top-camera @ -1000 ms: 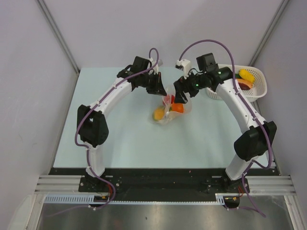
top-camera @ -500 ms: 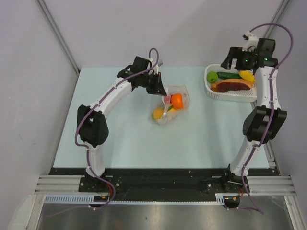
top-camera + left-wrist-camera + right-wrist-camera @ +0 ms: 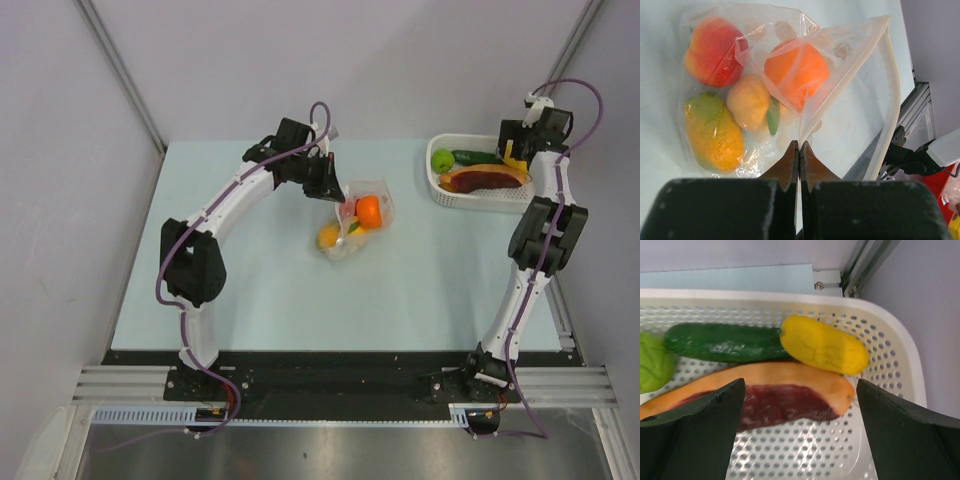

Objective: Place the food in the zip-top bag and seal the zipper
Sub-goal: Pick up the fake fruit from the bin.

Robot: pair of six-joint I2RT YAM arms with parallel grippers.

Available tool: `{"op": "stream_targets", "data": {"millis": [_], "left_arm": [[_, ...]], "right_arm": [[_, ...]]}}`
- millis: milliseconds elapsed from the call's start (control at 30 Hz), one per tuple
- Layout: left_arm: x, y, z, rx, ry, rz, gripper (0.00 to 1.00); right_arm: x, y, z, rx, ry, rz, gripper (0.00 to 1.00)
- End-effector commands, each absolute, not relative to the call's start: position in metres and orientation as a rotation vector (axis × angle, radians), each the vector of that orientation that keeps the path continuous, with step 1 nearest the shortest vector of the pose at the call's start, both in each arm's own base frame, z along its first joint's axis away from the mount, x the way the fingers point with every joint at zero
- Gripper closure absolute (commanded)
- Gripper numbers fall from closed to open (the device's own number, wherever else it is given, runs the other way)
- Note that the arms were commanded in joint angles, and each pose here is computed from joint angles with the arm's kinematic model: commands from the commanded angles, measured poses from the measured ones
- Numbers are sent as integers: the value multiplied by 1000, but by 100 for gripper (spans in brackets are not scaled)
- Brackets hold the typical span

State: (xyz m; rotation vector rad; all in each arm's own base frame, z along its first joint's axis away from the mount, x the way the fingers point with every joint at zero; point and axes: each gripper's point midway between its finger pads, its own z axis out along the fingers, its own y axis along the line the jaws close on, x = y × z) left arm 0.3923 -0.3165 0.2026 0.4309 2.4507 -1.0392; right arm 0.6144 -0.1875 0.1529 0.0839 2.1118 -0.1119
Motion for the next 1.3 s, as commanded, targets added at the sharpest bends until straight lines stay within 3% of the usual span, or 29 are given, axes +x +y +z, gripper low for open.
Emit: {"op": "stream_targets", "data": {"millis": [0, 633, 800, 933, 1267], "left_arm": [[403, -311, 217, 455, 2403, -1031, 100], [413, -304, 209, 426, 2443, -1020, 100], [413, -304, 207, 426, 2447, -1024, 100], [414, -306, 209, 432, 2438, -1029, 100], [415, -309, 210, 431, 2421, -1054, 100]], "right_arm": [[650, -207, 179, -96, 1964, -337, 4], [676, -232, 122, -130, 1953, -623, 8], [678, -237, 129, -86, 1914, -676, 24], [675, -238, 145, -46, 1885, -699, 47], [644, -197, 252, 37, 1742, -573, 84]]}}
